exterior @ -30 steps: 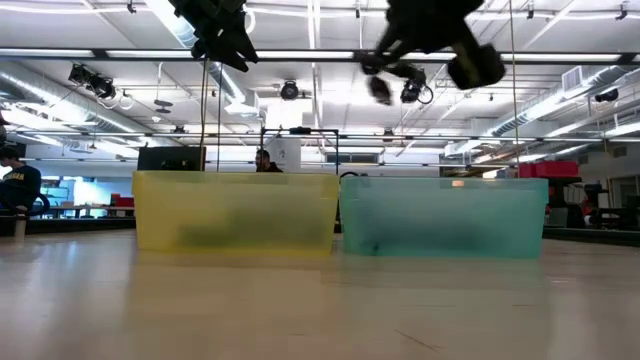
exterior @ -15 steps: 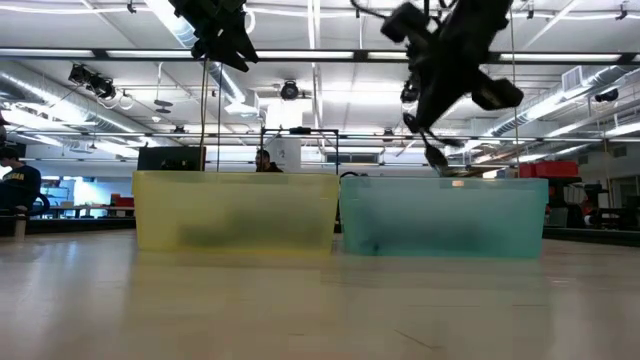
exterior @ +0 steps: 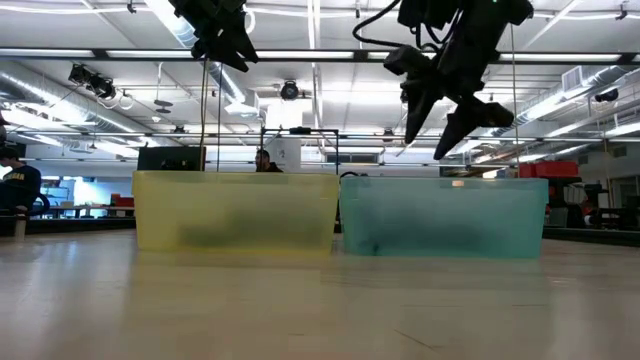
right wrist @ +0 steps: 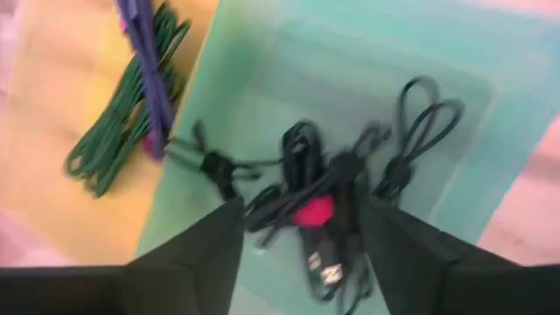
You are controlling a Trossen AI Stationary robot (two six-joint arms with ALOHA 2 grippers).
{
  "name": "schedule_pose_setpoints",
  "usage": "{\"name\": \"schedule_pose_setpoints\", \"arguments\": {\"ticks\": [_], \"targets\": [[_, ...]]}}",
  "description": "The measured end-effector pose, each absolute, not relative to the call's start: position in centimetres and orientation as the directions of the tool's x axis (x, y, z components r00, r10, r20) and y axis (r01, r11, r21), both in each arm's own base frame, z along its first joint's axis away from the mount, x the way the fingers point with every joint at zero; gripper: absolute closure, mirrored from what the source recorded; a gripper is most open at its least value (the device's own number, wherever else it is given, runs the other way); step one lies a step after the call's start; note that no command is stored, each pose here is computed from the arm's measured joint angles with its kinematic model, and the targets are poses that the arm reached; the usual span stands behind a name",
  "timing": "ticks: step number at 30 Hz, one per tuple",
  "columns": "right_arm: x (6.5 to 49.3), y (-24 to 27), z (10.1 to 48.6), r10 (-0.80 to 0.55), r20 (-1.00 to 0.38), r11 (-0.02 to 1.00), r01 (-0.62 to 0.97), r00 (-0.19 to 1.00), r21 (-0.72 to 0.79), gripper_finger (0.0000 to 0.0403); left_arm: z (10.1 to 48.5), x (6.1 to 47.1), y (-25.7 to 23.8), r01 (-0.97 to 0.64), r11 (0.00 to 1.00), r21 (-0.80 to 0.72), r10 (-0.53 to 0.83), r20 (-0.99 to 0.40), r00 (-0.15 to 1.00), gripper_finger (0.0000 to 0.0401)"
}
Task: Pick & Place USB Port
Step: Return to Home Position
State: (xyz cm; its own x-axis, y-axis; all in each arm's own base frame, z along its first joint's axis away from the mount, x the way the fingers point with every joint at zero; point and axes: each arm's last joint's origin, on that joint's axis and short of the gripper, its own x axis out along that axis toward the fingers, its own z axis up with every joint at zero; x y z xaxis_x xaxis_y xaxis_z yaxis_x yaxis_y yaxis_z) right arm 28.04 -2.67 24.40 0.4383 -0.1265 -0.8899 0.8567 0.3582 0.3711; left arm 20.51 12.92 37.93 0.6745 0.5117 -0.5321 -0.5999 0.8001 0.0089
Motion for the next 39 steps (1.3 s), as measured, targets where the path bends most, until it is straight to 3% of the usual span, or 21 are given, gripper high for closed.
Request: {"name": "schedule_pose_setpoints", "arguments": {"ticks": [5, 13, 17, 22, 27, 31, 35, 39], "targets": [[27.7, -4.2, 24.4, -0.207, -0.887, 0.397, 0.864, 0.413, 0.31, 0.0147, 37.9, 20.5, 12.9, -0.601, 0.799, -0.014, 0.503, -0.533, 0.681, 0.0181], [28.7, -7.7, 25.7, -0.289, -0.769, 0.66, 0.701, 0.57, 0.272, 0.0145, 37.7, 20.9, 13.0, -0.587, 0.809, -0.038, 0.494, -0.497, 0.713, 0.0181], [28.9, -10.2, 26.5, -0.363, -0.686, 0.754, 0.631, 0.631, 0.181, 0.0145, 35.1, 21.6, 13.2, -0.57, 0.821, -0.043, 0.484, -0.479, 0.733, 0.0181], [28.7, -12.4, 27.4, -0.429, -0.597, 0.815, 0.576, 0.677, 0.067, 0.0145, 30.3, 22.8, 12.4, -0.432, 0.897, -0.095, 0.351, -0.441, 0.826, 0.0181], [29.0, -13.2, 28.3, -0.33, -0.511, 0.904, 0.422, 0.794, 0.073, 0.0157, 27.4, 23.0, 10.7, -0.361, 0.924, -0.13, 0.295, -0.359, 0.885, 0.0181], [28.7, -13.0, 27.4, -0.304, -0.494, 0.933, 0.36, 0.815, 0.018, 0.0174, 25.9, 22.1, 8.8, -0.325, 0.942, -0.088, 0.284, -0.31, 0.907, 0.0181], [26.9, -12.2, 25.9, -0.319, -0.371, 0.938, 0.346, 0.872, 0.005, 0.0194, 26.3, 20.1, 6.7, -0.263, 0.961, -0.081, 0.243, -0.201, 0.949, 0.0181], [23.7, -10.5, 24.7, -0.265, -0.262, 0.951, 0.296, 0.928, 0.086, 0.0213, 27.1, 18.1, 4.5, -0.18, 0.976, -0.121, 0.167, -0.111, 0.98, 0.0181]]}}
